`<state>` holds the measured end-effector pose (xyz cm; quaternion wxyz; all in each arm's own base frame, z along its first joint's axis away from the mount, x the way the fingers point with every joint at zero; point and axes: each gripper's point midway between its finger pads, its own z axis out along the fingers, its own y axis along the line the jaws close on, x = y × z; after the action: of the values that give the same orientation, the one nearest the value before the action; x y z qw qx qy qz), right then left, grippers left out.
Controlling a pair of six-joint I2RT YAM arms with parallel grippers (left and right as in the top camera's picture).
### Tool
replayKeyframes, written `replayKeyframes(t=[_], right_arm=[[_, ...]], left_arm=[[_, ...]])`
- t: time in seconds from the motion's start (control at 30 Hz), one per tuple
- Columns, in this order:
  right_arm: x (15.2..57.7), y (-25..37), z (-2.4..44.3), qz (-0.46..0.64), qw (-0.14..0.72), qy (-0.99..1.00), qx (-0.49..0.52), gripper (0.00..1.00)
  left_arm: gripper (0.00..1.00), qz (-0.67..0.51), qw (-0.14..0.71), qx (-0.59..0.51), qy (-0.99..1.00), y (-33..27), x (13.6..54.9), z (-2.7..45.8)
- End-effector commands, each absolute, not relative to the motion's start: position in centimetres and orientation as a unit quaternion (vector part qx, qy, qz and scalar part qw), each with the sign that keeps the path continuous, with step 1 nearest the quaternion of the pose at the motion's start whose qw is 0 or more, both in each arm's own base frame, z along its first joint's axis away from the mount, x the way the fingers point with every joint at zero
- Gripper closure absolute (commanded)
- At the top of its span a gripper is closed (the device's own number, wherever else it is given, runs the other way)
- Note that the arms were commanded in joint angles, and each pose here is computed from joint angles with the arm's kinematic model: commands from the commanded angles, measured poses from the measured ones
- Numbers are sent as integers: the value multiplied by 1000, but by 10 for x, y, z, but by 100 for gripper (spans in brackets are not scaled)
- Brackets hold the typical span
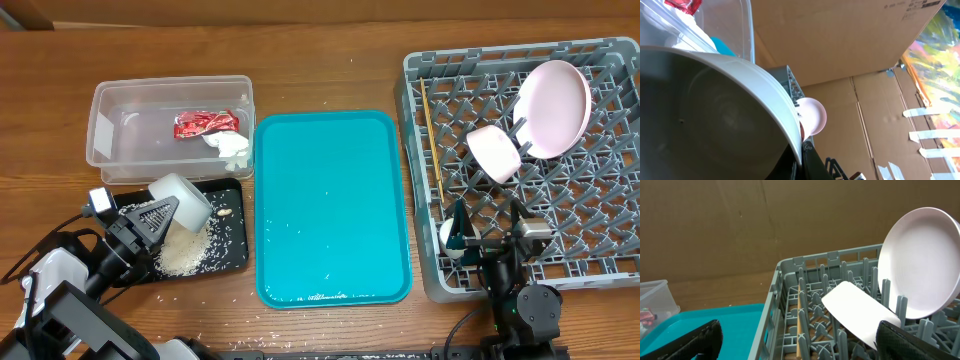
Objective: Sort waste into correct bins and load items into the dishwasher
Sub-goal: 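Lift the bowl over the black tray and tip the scraps out, then carry the emptied white bowl with the left gripper over the rack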
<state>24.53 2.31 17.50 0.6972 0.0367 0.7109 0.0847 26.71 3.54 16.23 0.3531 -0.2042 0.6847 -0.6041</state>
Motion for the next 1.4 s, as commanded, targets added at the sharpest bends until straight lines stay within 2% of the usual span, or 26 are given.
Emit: replayKeyframes(t=[0.0, 0.17, 0.3, 0.53, 0.63, 0.8, 1.0, 1.2, 1.37], right_arm=[[245, 22, 173, 82, 699, 709, 36, 0], [245, 22, 173, 82, 699, 709, 36, 0], [245, 22, 173, 82, 699, 709, 36, 0], [245, 22, 173, 82, 699, 709, 36, 0], [245, 22, 173, 82, 699, 709, 36, 0], [245, 22, 173, 82, 699, 709, 36, 0], [245, 22, 173, 82, 699, 709, 36, 0], [245, 22, 173, 82, 699, 709, 36, 0], [245, 22, 173, 82, 699, 709, 36, 0]], left_arm=[[96, -582, 351, -165, 715, 25, 267, 152], [96, -579, 299, -159, 742, 7, 264, 141], [96, -562, 251, -93, 782, -24, 267, 141], [96, -524, 167, 28, 834, -101, 304, 180], [96, -511, 169, 61, 841, -144, 325, 199], [96, -514, 216, 51, 829, -230, 360, 230], [96, -613, 285, 87, 732, -344, 369, 276], [96, -693, 238, 47, 678, -393, 385, 254], [95, -741, 196, 79, 637, -425, 391, 239]])
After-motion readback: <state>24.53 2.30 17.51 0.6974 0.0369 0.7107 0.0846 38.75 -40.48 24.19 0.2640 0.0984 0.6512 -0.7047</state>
